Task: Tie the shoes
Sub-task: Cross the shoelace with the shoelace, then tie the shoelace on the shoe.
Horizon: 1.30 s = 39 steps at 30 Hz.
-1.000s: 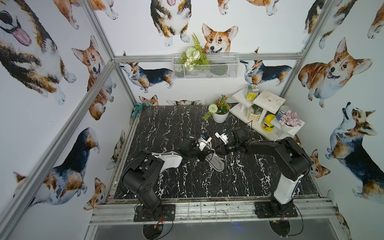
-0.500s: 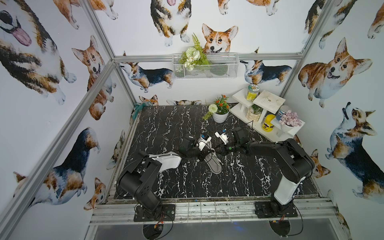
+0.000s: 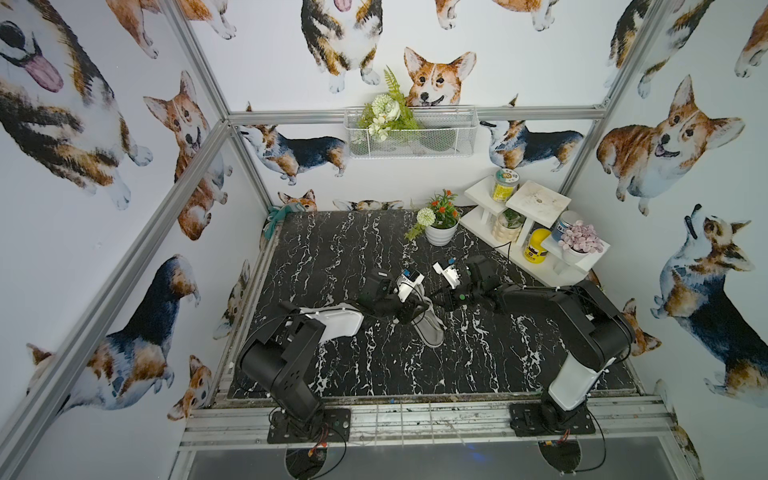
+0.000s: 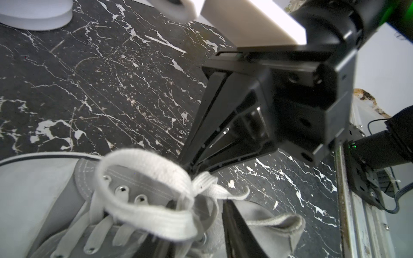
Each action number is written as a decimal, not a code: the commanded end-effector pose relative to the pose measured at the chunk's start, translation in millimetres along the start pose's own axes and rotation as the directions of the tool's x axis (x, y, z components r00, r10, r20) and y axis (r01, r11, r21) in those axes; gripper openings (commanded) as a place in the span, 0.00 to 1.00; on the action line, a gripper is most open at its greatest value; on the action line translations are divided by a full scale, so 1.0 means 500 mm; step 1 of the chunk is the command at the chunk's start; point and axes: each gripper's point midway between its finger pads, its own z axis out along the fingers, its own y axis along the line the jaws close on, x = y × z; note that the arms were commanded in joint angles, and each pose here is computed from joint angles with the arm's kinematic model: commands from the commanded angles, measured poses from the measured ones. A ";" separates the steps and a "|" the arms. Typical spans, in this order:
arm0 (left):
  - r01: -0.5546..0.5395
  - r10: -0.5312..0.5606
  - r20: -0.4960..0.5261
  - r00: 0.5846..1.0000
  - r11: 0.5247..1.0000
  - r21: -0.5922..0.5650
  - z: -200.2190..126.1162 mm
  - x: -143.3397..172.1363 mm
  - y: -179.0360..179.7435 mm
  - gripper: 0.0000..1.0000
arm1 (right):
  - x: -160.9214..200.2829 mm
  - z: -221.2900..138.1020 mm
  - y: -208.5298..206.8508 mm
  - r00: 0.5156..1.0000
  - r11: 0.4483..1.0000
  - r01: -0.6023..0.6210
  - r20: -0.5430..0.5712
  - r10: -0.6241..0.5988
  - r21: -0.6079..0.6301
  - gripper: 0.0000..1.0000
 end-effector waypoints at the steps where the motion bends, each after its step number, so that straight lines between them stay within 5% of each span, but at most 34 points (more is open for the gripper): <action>1: 0.010 -0.011 0.032 0.999 0.999 0.031 -0.001 -0.023 -0.007 0.42 | -0.019 -0.003 0.007 0.999 0.999 0.037 0.037 -0.037 -0.004 0.00; 13: 0.077 -0.080 0.079 0.994 0.996 0.036 0.004 -0.077 0.018 0.49 | -0.017 -0.004 0.008 0.998 0.999 0.048 0.032 -0.048 0.002 0.00; 27: 0.108 -0.109 0.090 0.990 0.994 0.008 -0.014 -0.073 0.031 0.29 | -0.013 0.000 -0.002 0.999 0.999 0.034 0.029 -0.034 0.020 0.00; 35: 0.117 -0.118 0.092 0.989 0.993 0.015 -0.015 -0.068 0.033 0.01 | -0.015 0.000 -0.004 0.999 0.999 0.024 0.034 -0.025 0.034 0.00; 39: 0.129 -0.129 0.086 0.988 0.992 0.010 -0.017 -0.056 0.034 0.00 | -0.017 -0.005 -0.015 0.999 0.997 -0.005 0.051 0.001 0.082 0.00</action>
